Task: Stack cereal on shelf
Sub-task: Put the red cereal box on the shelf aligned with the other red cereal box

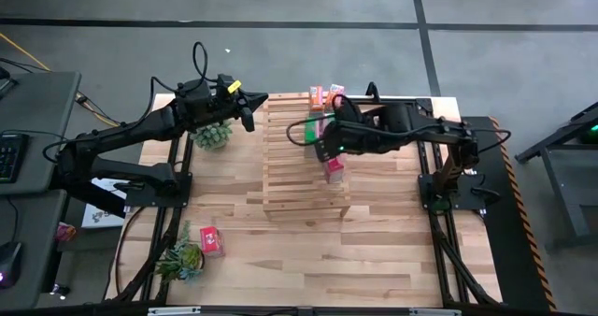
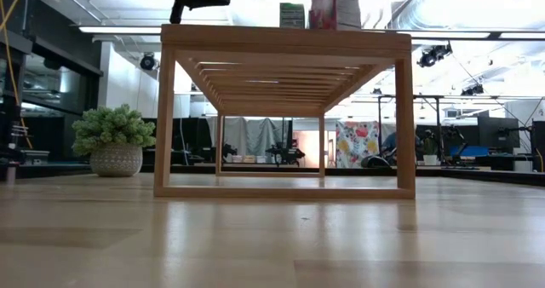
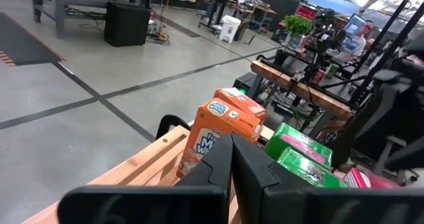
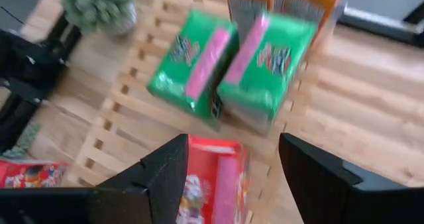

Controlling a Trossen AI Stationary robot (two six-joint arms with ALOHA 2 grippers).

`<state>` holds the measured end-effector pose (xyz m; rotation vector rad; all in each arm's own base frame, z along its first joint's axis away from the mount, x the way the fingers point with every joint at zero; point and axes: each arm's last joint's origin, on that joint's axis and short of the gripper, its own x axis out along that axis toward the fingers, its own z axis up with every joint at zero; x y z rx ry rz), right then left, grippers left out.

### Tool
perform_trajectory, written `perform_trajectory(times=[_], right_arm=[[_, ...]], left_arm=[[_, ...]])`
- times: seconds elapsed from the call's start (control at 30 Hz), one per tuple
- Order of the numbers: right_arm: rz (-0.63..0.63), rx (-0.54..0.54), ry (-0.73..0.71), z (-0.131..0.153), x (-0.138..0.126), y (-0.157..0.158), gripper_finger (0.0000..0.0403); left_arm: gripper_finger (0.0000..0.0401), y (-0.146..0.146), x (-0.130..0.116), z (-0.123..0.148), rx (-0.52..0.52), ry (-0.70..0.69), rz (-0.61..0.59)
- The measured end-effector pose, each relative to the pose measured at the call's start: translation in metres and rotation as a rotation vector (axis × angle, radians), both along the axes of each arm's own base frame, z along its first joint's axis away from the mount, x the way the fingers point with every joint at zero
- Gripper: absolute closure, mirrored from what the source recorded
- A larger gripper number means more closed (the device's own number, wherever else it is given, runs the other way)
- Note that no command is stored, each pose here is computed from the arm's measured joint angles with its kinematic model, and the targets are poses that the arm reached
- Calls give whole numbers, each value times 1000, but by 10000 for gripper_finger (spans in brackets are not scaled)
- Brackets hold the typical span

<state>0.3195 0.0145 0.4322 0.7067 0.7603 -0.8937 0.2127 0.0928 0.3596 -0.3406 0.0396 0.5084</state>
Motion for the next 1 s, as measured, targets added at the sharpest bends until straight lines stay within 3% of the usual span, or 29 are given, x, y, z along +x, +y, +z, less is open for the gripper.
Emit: perform_trajectory(times=[0.13,0.3,0.47,0.7,0.87,1.0], right_arm=[[62,-80,-16,14,-5,-2,174],[143,-187,-10,29,-12,-9,174],[155,-216,34,33,-34,-24,174],[125,-195,109,21,-94,-41,174],[43,-124,130,-11,-158,-40,174],[-45,-44,47,-39,-202,-35,174]], left_arm=[[401,-3,-3,3,-5,-17,-52],[401,-15,-16,19,41,-98,-239],[385,-29,-35,30,15,-155,-275],[283,-52,-41,37,-57,-224,-385],[194,-72,-26,46,-148,-374,-516],[141,-96,-10,61,-173,-434,-647]])
